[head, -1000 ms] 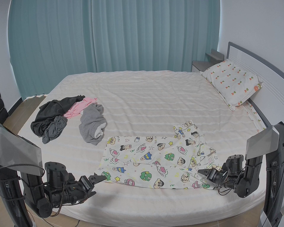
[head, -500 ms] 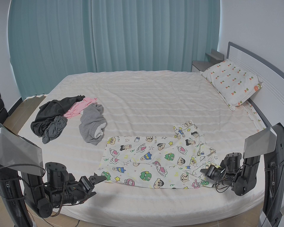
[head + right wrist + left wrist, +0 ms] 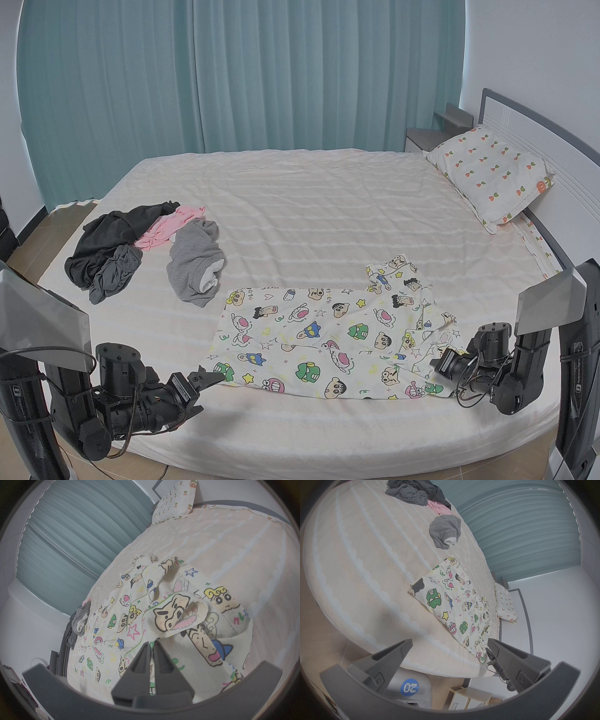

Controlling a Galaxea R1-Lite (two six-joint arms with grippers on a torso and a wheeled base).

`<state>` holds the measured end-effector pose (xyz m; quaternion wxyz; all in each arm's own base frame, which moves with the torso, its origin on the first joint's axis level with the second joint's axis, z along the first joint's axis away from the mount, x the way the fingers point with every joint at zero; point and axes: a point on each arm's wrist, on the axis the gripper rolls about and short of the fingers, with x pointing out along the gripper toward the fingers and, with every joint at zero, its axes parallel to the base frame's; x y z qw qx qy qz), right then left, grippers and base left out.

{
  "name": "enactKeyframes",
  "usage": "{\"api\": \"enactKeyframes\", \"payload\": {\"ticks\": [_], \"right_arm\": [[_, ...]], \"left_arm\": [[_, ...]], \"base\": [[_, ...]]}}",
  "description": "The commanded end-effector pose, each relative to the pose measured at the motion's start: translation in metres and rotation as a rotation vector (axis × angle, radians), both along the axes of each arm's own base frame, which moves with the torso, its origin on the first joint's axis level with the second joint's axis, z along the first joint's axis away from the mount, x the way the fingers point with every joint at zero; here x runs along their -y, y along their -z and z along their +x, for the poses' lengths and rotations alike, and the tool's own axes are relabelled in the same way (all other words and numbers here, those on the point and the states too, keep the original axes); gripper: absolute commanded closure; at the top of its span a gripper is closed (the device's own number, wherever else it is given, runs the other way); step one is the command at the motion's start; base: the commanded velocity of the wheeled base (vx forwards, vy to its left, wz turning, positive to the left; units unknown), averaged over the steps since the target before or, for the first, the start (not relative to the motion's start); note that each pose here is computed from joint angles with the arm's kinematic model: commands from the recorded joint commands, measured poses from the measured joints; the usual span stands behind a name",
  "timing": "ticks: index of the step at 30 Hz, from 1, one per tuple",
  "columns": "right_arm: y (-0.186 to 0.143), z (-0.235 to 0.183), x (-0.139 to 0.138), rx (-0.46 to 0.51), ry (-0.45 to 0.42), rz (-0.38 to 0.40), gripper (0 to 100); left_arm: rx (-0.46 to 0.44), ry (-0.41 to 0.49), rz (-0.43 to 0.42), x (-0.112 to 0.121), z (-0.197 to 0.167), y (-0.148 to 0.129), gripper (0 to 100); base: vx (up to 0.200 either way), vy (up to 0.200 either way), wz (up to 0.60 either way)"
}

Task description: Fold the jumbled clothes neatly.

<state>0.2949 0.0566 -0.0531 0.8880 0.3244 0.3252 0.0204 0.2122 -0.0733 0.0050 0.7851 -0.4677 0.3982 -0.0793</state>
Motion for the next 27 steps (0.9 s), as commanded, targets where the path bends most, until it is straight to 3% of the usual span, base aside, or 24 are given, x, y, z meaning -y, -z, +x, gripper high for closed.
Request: {"api": "enactKeyframes", "payload": {"ticks": [1,8,15,27], "right_arm": [[-0.017,-0.007,-0.007,0.053,-0.023,0.005,100],[-0.032,-0.016,-0.017,0.115,-0.017,-0.02,100],[-0.033,-0.041,-0.031,0.07,-0.09,-0.066,100],[-0.028,-0.059,-0.044,0.031,-0.108,-0.119,100]], "left_arm": [[-0.002,0.003,0.0,0.001,0.0,0.001,0],[-0.004,0.005,0.001,0.001,0.0,0.001,0],[-0.006,-0.005,0.015,0.002,-0.001,0.002,0],[0.006,-0.01,0.025,0.005,-0.001,0.006,0]], "base": [[0.0,0.0,0.0],[0.0,0.0,0.0],[0.0,0.0,0.0],[0.0,0.0,0.0]]}}
